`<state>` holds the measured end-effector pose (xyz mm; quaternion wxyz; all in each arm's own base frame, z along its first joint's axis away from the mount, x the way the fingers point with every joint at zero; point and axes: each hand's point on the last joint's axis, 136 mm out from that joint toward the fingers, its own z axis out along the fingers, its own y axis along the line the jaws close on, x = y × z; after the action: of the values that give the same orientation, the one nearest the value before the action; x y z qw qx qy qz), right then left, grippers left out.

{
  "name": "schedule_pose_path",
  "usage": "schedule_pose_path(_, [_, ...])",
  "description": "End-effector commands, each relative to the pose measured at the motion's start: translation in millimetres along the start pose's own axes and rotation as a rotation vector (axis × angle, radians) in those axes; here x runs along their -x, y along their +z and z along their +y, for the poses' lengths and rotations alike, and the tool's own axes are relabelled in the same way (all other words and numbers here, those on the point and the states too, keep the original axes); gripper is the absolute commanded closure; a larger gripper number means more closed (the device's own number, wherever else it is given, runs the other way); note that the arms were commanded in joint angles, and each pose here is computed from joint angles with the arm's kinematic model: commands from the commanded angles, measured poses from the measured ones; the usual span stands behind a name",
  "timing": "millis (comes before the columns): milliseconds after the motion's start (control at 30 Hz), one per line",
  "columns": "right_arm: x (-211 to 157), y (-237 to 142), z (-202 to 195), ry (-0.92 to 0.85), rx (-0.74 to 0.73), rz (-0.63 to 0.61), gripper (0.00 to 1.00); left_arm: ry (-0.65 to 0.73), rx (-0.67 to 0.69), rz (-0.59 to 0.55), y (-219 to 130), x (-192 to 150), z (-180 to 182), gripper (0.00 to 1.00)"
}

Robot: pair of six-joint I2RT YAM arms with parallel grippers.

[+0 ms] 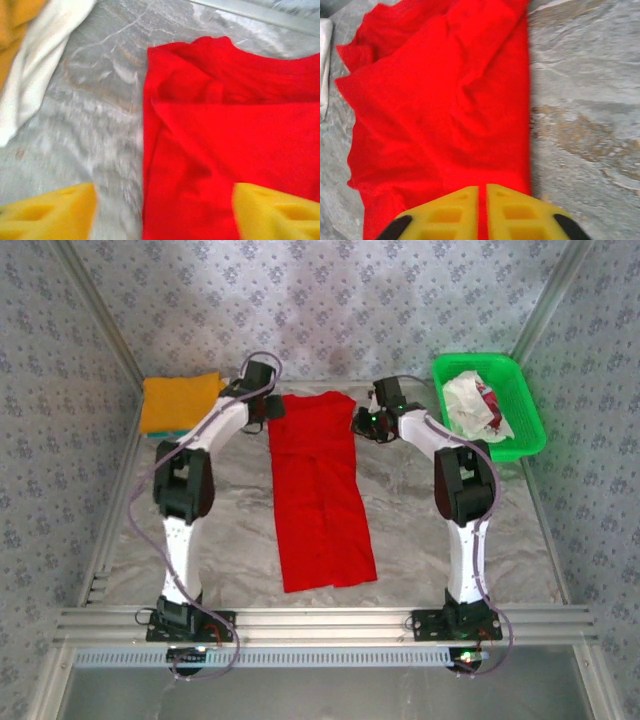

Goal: Fold and stack the t-shirts

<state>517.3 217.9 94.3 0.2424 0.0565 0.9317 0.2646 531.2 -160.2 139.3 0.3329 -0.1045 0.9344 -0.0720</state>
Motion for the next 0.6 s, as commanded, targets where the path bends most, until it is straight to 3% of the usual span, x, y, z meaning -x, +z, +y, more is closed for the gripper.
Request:
schedule_pose_path(0, [-10.0, 5.9, -6.0, -0.031, -0.041, 0.044, 0.91, -0.109, -0.058, -0.202, -49.1, 30.7, 9.8, 0.2])
schedule_pose_path(33, [-11.8, 5.7, -4.9, -0.035, -0.045, 0.049, 0.93, -0.106, -0.049, -0.192, -51.9, 19.0, 15.9, 0.2])
schedule_pose_path(133, [-20.7, 3.7, -2.2, -0.055, -0.058, 0.067, 0.99, -0.065, -0.086, -0.145, -57.0, -17.4, 14.4, 0.39])
schedule_pose_path(367, [-66.6, 11.3, 5.9, -0.075, -0.068, 0.129, 1.0, 0.058, -0.269, 0.089, -19.8, -102.0, -47.8, 0.83])
schedule_pose_path(567, [-75.6, 25.6, -18.0, -0.002, -0.139, 0.139, 1.0, 0.031, -0.279, 0.103, 20.8, -110.6, -67.2, 0.89])
